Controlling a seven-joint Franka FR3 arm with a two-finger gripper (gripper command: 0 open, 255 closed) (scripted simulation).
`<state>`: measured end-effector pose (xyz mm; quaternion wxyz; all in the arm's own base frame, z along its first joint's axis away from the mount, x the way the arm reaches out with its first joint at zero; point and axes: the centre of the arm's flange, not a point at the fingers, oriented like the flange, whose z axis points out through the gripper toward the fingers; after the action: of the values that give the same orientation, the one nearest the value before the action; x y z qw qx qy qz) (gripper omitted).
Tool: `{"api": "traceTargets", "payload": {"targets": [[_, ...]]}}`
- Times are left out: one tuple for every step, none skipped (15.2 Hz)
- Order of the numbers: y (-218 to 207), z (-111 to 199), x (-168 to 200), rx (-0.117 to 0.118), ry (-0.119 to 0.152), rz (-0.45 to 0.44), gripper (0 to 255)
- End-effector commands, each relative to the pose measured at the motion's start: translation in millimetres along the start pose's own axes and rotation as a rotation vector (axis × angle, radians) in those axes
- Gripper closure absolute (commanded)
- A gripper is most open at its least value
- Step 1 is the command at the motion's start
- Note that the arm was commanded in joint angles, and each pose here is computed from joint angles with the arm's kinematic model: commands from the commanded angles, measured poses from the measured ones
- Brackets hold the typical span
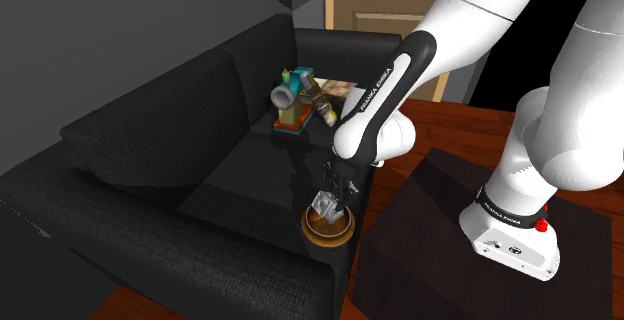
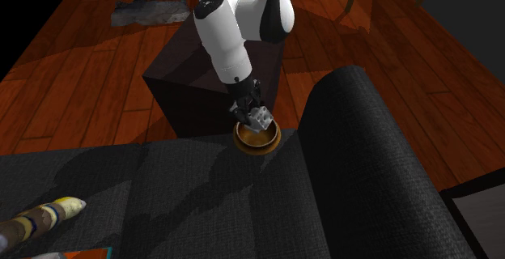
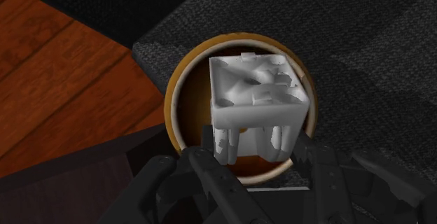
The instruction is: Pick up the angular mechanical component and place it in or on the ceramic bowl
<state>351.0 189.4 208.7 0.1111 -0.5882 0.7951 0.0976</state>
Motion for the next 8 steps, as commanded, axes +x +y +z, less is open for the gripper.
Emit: {"api": "traceTargets", "payload": {"targets": [[0.0,0.0,0.0,0.000,0.000,0.000,255],[0.0,0.0,0.0,0.000,0.000,0.000,0],[0.0,0.0,0.0,0.000,0.000,0.000,0],[0.0,0.0,0.0,0.000,0.000,0.000,0],[0.0,0.0,0.0,0.000,0.000,0.000,0],[0.0,0.0,0.0,0.000,0.000,0.000,0],[0.0,0.0,0.0,0.000,0.000,0.000,0],[0.0,-13.2,0.0,0.000,0.000,0.000,0]]}}
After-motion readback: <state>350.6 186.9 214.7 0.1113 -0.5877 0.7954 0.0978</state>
